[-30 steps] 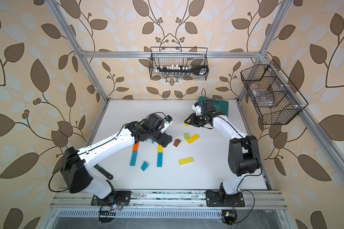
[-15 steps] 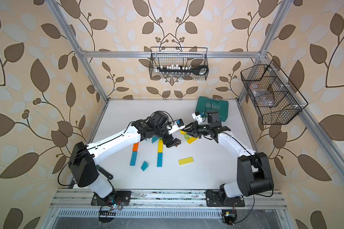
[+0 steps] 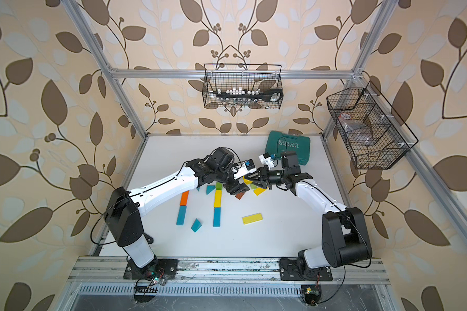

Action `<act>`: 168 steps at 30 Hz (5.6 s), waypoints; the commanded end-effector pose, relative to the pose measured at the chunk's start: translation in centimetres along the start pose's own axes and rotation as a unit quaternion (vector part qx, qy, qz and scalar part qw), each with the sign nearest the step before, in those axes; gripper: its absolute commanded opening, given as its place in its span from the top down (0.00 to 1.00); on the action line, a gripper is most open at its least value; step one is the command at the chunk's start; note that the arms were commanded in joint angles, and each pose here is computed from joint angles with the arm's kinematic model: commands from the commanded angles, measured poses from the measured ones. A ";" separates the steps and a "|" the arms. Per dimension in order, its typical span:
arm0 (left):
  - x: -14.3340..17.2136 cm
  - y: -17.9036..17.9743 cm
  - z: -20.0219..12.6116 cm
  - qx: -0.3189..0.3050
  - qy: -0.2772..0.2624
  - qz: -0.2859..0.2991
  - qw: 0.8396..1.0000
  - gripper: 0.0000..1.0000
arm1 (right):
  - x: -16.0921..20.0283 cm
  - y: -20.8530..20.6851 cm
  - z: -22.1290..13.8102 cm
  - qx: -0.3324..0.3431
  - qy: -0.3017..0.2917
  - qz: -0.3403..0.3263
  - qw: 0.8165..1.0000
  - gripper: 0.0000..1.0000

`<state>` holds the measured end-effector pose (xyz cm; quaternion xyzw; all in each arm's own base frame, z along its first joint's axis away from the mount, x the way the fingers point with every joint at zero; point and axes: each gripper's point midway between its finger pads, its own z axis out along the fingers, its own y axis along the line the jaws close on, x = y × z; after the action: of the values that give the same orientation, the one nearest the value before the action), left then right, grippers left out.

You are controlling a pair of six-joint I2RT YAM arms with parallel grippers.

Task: Assemble a small pinwheel with building blocks
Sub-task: Pick up the building block from the center of the board, then adjust the building block at the center of the board, then assemble the building block at the center of the board.

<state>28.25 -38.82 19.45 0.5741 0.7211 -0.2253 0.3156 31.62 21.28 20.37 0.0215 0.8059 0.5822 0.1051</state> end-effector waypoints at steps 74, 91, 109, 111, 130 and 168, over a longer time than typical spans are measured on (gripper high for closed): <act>9.8 9.0 9.8 -0.080 0.200 -0.202 0.956 0.80 | -5.0 -21.6 -3.1 0.579 0.018 -0.033 0.815 0.35; 10.4 7.5 11.0 -0.052 0.213 -0.200 0.955 0.79 | -2.5 -21.9 -5.9 0.590 0.047 -0.053 0.804 0.45; 12.0 4.8 12.3 -0.045 0.238 -0.217 0.946 0.78 | -3.2 -16.2 -6.6 0.529 -0.016 -0.082 0.844 0.41; 12.1 4.9 12.5 -0.047 0.243 -0.217 0.944 0.77 | -3.0 -16.4 -6.2 0.523 -0.013 -0.078 0.848 0.41; 13.1 4.7 12.9 -0.041 0.260 -0.211 0.941 0.55 | -2.2 -18.1 -5.5 0.513 0.003 -0.060 0.856 0.40; 12.2 7.4 13.0 -0.079 0.252 -0.223 0.938 0.40 | -2.1 -18.0 -5.3 0.500 -0.002 -0.061 0.864 0.39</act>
<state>35.92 -38.43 2.56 0.4212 0.8941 -0.0905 0.1221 34.71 10.10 5.74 0.0225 0.9879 0.0872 0.1260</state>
